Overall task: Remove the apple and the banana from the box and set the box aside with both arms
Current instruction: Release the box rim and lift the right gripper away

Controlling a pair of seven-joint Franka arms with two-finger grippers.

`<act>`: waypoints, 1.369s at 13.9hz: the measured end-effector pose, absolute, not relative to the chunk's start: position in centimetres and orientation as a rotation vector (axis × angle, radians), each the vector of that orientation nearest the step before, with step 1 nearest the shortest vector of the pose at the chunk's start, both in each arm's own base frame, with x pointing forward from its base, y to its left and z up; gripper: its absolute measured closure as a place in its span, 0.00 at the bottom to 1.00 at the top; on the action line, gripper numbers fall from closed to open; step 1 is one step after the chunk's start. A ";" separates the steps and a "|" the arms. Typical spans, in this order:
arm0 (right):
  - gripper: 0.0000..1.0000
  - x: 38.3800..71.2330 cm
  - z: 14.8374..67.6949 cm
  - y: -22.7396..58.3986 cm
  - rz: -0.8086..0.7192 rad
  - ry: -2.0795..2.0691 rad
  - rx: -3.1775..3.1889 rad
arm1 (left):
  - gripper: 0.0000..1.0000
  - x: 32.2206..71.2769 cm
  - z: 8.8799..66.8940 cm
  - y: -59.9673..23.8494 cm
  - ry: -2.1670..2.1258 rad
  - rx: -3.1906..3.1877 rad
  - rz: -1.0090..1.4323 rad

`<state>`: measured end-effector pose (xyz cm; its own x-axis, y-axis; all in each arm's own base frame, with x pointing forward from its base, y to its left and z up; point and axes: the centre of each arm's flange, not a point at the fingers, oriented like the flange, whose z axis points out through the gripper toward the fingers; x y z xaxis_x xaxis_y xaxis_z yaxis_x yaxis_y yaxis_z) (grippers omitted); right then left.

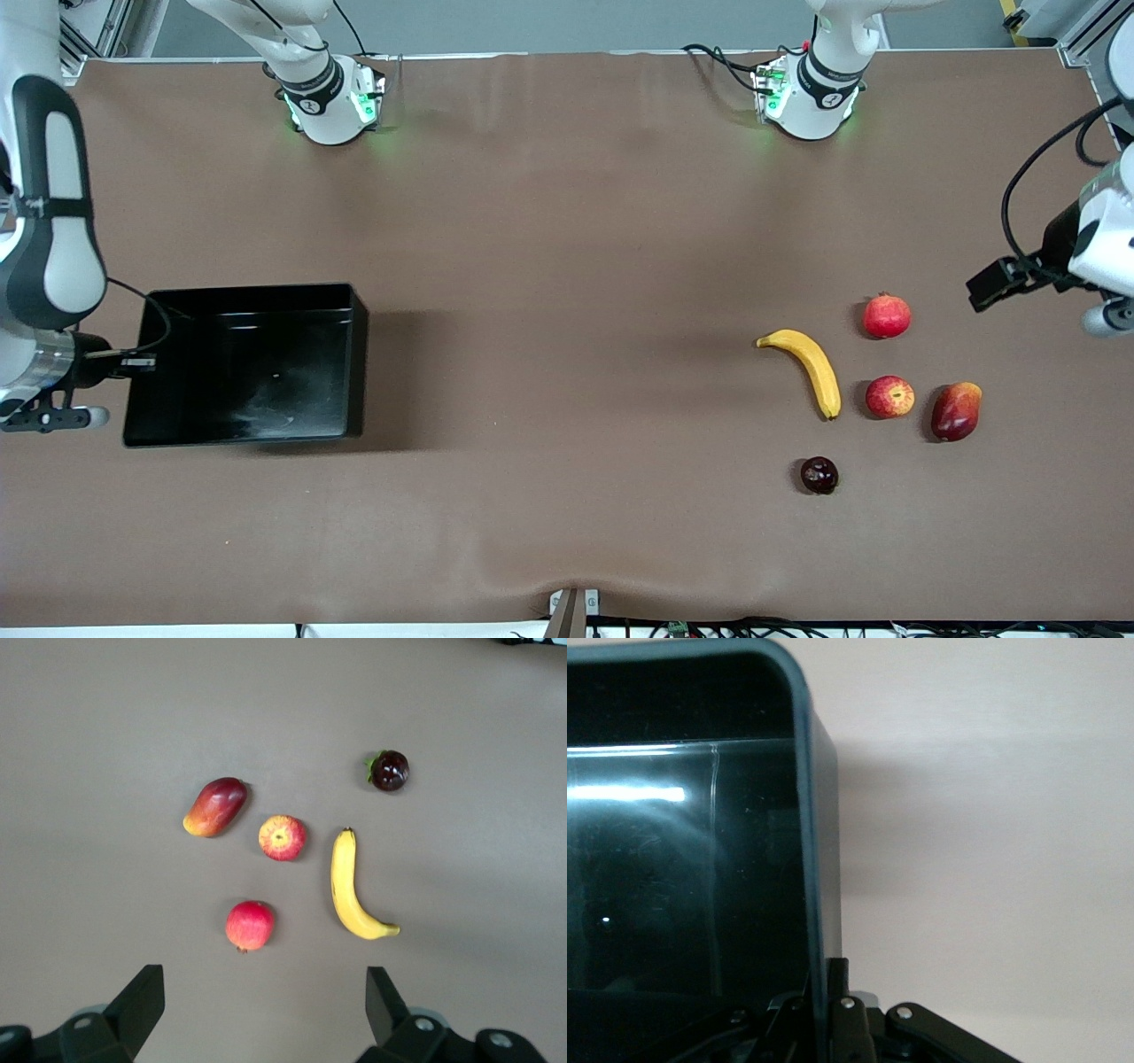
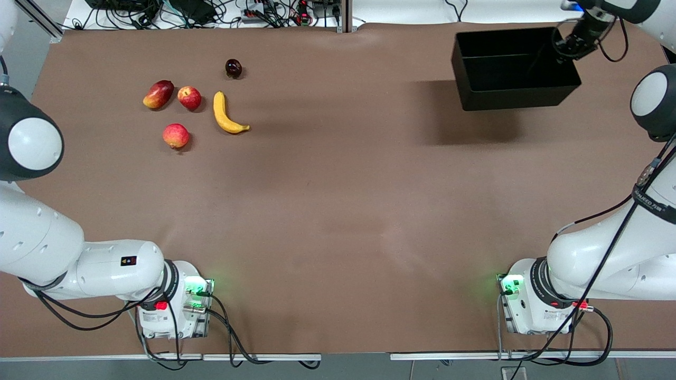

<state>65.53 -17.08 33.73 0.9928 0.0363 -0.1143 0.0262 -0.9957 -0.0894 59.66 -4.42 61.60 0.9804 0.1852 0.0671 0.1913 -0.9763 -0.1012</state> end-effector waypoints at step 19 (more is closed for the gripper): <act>0.17 66.6 27.0 -24.7 -0.011 0.034 -3.020 | 0.00 53.2 65.0 -0.6 -0.070 -3.137 0.010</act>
